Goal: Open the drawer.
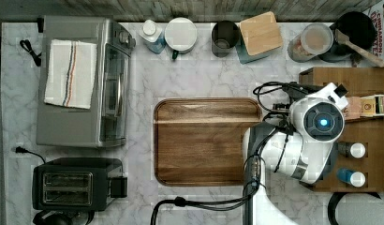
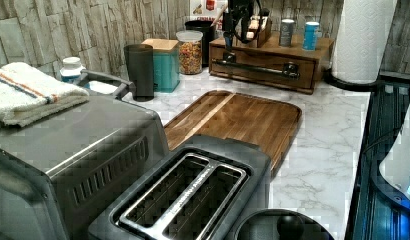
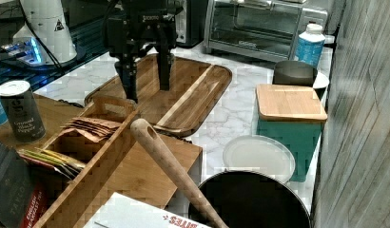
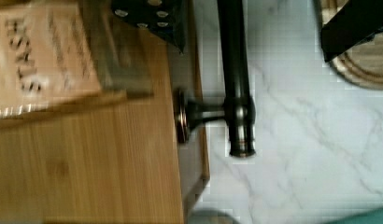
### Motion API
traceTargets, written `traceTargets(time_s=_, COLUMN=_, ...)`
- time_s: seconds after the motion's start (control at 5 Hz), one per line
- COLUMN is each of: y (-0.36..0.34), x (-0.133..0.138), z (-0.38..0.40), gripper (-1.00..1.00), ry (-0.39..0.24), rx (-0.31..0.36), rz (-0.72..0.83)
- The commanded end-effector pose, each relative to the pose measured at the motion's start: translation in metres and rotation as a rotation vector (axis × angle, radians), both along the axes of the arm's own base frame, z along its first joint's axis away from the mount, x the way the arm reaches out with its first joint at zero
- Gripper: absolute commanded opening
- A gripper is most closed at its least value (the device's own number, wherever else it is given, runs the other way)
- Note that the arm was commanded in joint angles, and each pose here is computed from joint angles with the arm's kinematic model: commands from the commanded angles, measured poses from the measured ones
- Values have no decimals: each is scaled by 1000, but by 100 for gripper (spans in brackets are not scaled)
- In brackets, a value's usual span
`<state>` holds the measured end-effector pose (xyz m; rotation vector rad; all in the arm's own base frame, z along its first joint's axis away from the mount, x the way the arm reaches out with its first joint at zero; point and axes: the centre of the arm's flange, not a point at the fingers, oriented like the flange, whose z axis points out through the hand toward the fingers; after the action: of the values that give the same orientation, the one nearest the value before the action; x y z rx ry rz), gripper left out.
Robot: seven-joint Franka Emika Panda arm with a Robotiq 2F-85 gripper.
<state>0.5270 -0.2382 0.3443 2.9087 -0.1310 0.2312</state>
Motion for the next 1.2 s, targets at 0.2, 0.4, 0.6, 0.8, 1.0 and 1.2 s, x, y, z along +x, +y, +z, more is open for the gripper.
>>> traceTargets(time_s=0.2, y=-28, x=-41, z=-79, gripper=100, ry=86, rx=95, rz=-27)
traceTargets(time_s=0.4, y=-25, x=-46, z=-89, gripper=100, ry=104, rx=86, rz=-39)
traceTargets(time_s=0.6, y=-10, x=-47, z=-98, gripper=100, ry=69, rx=77, rz=-92)
traceTargets(time_s=0.8, y=-2, x=-47, z=-105, gripper=100, ry=78, rx=97, rz=-81)
traceTargets(time_s=1.0, y=-4, x=-45, z=-119, gripper=100, ry=46, rx=76, rz=-41)
traceTargets(time_s=1.2, y=-8, x=-39, z=-121, gripper=100, ry=37, rx=75, rz=27)
